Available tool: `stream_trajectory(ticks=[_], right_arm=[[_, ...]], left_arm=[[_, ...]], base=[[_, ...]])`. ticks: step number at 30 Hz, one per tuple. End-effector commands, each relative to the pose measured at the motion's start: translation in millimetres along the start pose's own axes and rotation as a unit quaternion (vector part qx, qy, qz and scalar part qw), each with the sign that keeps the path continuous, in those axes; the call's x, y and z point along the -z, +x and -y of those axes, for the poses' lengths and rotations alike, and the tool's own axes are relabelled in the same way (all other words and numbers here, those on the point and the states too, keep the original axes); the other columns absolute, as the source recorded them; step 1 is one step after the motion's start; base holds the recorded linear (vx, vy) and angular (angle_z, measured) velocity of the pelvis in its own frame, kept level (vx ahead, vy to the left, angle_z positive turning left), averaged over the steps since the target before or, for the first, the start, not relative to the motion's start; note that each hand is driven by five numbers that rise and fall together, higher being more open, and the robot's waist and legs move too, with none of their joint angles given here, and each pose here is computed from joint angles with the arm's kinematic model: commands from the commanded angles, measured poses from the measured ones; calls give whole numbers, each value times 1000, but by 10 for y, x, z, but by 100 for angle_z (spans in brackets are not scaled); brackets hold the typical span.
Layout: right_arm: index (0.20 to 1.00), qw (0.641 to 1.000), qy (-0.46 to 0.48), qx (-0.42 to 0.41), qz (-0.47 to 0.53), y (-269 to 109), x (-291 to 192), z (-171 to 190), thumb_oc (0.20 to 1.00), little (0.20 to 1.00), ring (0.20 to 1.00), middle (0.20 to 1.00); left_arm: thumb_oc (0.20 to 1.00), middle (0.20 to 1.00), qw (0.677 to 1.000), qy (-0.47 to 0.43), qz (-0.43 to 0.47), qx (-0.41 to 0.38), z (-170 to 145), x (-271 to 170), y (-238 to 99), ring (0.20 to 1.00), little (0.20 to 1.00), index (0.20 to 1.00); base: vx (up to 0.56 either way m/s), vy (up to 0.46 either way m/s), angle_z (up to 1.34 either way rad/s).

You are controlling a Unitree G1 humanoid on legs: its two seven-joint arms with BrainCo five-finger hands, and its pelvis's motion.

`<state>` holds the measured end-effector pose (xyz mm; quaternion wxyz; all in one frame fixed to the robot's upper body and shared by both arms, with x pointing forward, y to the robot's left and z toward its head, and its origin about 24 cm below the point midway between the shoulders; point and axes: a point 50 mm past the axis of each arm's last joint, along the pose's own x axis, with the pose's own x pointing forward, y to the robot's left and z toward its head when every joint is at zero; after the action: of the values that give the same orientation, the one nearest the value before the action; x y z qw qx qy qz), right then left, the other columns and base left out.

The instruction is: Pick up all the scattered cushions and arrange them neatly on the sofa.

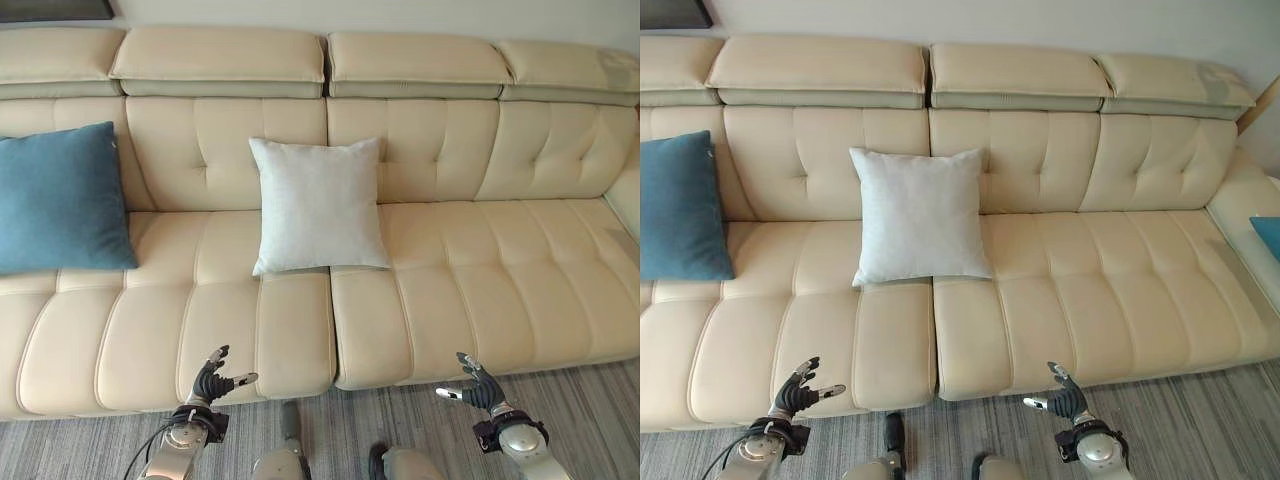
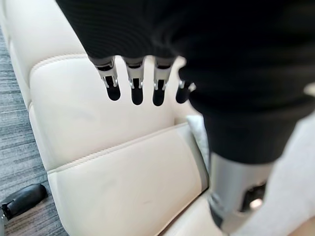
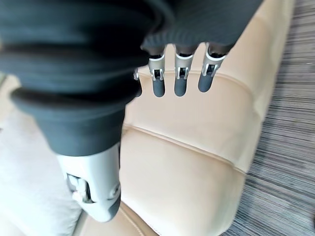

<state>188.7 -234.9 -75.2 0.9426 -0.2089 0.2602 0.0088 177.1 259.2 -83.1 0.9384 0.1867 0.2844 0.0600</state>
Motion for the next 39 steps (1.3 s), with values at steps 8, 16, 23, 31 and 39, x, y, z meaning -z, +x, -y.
stream_trajectory(ticks=[8,16,23,31,39], right_arm=[[1000,998,-18,34,47,-9,-160,248,1000,1000,1000,1000],[1000,999,23,20,23,-5,-73,101,1000,1000,1000,1000],[1000,995,91,25,23,43,-121,4,1000,1000,1000,1000],[1000,994,95,15,52,102,-294,-74,1000,1000,1000,1000],[1000,996,72,23,44,19,-206,12,1000,1000,1000,1000]], left_arm=[[1000,1000,999,1,39,31,184,-144,7,1000,1000,1000],[1000,1000,999,2,35,40,214,-125,-10,1000,1000,1000],[1000,1000,998,-6,35,42,232,-140,-4,1000,1000,1000],[1000,1000,997,-8,60,53,242,-271,10,1000,1000,1000],[1000,1000,997,-11,33,67,301,-162,-7,1000,1000,1000]], base=[[-287,-93,25],[14,131,-24],[24,91,-52],[-2,-24,-124],[152,-232,-118]])
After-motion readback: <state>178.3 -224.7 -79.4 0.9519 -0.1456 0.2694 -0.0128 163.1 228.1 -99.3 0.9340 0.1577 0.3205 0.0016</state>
